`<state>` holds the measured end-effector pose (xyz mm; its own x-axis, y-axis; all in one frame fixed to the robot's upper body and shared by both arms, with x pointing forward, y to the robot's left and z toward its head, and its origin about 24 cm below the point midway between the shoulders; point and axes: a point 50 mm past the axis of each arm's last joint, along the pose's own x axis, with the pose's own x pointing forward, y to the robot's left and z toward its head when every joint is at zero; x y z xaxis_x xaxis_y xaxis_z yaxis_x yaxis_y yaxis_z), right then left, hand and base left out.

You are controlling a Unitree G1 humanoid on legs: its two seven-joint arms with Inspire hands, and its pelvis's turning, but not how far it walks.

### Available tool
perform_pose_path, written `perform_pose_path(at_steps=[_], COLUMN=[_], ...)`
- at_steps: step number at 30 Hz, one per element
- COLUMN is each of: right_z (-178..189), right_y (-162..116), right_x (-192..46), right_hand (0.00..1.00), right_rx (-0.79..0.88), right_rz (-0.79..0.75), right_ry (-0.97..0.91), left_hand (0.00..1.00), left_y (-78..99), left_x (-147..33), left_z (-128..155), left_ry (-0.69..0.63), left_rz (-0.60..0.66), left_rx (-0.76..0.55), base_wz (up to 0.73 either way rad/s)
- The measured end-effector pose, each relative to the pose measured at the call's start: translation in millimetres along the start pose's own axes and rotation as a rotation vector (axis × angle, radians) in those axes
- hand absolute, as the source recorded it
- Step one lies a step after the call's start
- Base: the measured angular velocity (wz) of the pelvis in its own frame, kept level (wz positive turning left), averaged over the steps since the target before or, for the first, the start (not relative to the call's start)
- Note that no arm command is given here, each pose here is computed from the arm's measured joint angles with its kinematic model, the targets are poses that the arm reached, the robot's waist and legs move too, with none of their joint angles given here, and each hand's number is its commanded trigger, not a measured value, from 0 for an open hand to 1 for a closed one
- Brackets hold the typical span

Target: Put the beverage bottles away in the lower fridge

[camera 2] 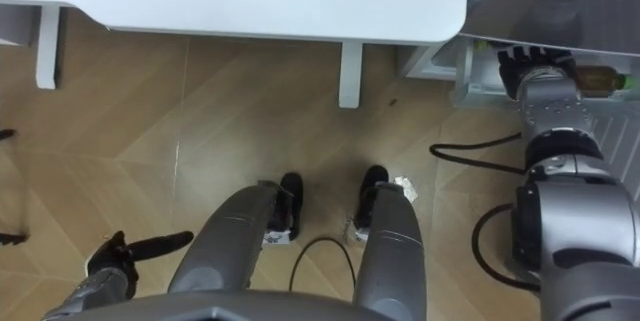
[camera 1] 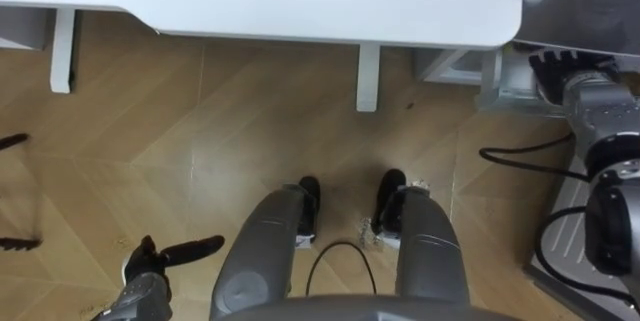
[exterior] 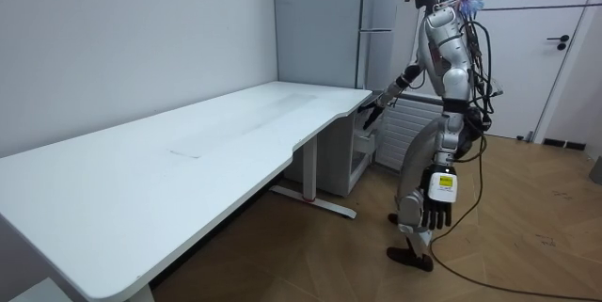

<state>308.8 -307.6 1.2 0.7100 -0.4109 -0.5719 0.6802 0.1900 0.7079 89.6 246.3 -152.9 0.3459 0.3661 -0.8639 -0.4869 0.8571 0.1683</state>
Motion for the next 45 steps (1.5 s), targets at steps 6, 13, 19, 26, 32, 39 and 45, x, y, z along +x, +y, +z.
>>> perform_pose_path(at_steps=[6, 13, 19, 26, 32, 39, 45], right_z=[0, 0, -3, -2, 1, 7, 9], right_y=[0, -7, -27, -40, -69, -99, -125], right_x=[0, 0, 0, -1, -7, -15, -22], right_hand=[0.00, 0.00, 0.00, 0.00, 0.00, 0.00, 0.00], right_rx=[0.000, -0.006, -0.055, -0.123, -0.196, -0.291, -0.332], right_rz=[0.003, 0.005, -0.044, -0.023, -0.042, -0.090, -0.206], right_ry=[0.000, 0.001, 0.023, 0.018, 0.013, -0.020, -0.023], left_hand=[0.00, 0.00, 0.00, 0.00, 0.00, 0.00, 0.00], left_y=[-1.0, -4.9, -1.2, 1.5, 8.8, 16.0, 18.1], left_x=[-0.1, -0.7, -0.9, -0.3, 0.1, -0.7, -1.1], left_z=[0, 0, -5, -3, -9, -13, -14], left_ry=[0.000, -0.005, 0.015, 0.013, 0.038, 0.048, 0.049], left_rz=[-0.009, -0.027, -0.017, -0.040, -0.028, -0.003, 0.012], left_rx=[0.006, 0.020, 0.023, -0.032, -0.038, -0.068, -0.069], base_wz=[0.00, 0.00, 0.00, 0.00, -0.03, -0.09, -0.15])
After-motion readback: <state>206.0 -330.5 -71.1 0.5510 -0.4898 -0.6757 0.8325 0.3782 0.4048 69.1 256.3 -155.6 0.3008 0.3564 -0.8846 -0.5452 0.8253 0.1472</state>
